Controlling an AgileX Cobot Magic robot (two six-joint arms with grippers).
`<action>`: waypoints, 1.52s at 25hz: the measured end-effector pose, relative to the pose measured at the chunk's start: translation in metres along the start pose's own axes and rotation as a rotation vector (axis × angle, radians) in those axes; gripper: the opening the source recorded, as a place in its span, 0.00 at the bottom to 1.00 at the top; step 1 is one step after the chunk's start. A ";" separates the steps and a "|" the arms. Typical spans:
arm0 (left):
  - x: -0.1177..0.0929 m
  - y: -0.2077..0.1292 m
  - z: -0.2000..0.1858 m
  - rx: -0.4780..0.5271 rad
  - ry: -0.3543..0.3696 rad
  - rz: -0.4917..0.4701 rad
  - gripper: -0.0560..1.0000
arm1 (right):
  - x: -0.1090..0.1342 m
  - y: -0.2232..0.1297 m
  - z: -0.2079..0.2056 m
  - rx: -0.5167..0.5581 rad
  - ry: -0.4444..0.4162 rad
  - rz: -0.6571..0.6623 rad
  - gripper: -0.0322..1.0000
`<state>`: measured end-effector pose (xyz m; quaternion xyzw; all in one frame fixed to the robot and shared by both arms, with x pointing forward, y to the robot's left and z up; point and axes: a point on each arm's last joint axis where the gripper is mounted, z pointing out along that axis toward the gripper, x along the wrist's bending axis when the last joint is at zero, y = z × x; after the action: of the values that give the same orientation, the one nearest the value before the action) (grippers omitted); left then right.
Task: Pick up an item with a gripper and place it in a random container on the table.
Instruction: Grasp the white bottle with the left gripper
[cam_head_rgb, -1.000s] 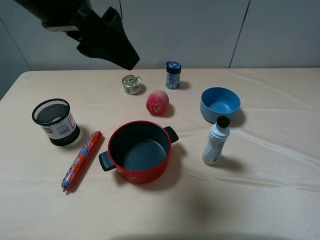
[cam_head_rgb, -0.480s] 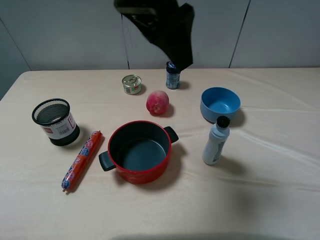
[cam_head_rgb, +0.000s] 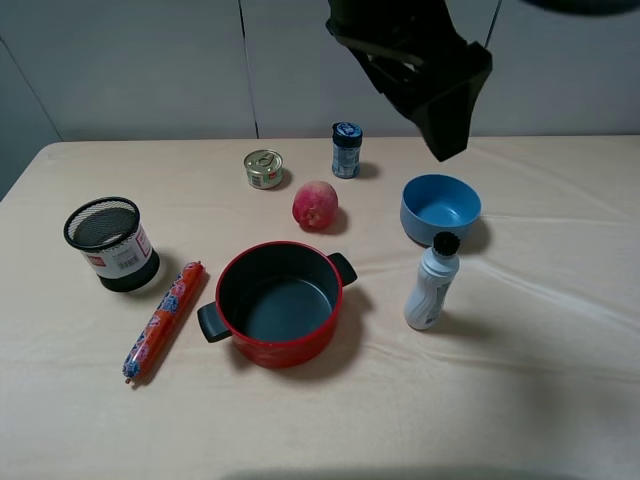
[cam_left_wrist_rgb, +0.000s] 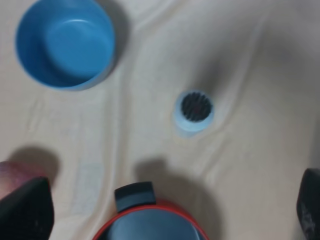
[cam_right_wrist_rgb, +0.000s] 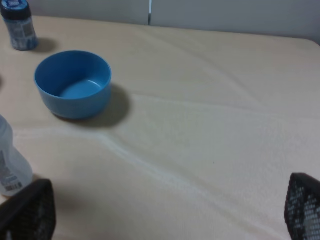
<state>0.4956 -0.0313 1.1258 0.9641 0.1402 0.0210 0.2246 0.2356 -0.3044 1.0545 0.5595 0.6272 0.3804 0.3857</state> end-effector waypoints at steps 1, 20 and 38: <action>-0.002 0.001 0.003 0.006 -0.003 0.007 0.99 | 0.000 0.000 0.000 0.000 0.000 0.000 0.70; -0.026 0.006 0.096 0.196 -0.050 0.088 0.98 | 0.000 0.000 0.000 0.000 0.000 0.000 0.70; -0.020 0.003 0.161 0.225 -0.052 0.082 0.97 | 0.000 0.000 0.000 0.000 0.000 0.000 0.70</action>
<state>0.4935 -0.1083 0.9827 0.9883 0.0961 -0.0107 0.1176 0.2356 -0.3044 1.0545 0.5595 0.6272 0.3804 0.3857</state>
